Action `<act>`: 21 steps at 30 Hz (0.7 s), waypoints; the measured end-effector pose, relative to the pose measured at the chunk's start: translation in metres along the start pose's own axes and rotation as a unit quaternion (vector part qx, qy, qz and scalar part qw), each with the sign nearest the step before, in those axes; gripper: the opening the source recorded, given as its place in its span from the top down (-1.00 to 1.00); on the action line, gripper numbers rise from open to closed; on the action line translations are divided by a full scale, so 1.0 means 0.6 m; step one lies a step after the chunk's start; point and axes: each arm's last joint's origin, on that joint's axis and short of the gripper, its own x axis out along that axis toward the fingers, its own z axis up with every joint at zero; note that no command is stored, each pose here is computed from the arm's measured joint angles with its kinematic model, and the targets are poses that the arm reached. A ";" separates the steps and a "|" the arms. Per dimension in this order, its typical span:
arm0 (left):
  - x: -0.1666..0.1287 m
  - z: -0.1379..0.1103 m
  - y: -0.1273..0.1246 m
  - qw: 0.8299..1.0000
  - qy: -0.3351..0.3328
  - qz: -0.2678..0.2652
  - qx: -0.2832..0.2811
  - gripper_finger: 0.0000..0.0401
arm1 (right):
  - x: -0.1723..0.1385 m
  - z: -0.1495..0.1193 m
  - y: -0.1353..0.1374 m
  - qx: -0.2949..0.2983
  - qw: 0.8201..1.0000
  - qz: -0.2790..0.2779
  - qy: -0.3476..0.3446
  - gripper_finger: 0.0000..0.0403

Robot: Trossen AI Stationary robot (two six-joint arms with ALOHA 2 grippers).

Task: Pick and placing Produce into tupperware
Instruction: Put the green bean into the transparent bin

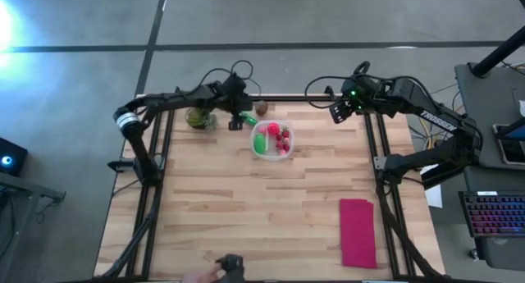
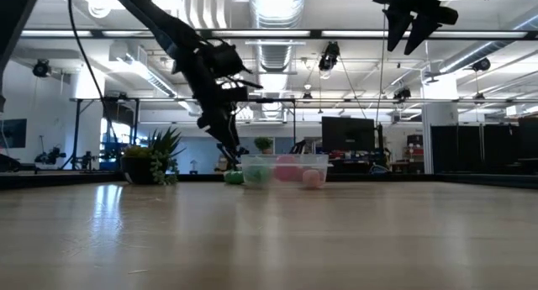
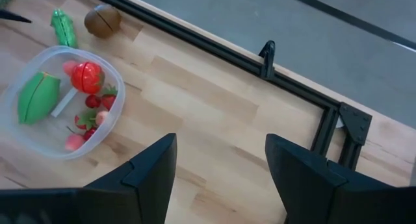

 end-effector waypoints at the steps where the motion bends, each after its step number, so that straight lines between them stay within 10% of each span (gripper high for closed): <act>1: 0.006 0.001 0.007 1.000 -0.003 -0.003 0.010 -0.19 | 0.000 0.000 0.000 0.002 1.000 -0.002 -0.001 -0.13; 21: 0.071 0.016 0.033 0.990 0.075 -0.118 0.006 0.12 | 0.000 0.000 -0.001 0.016 1.000 -0.010 -0.006 -0.13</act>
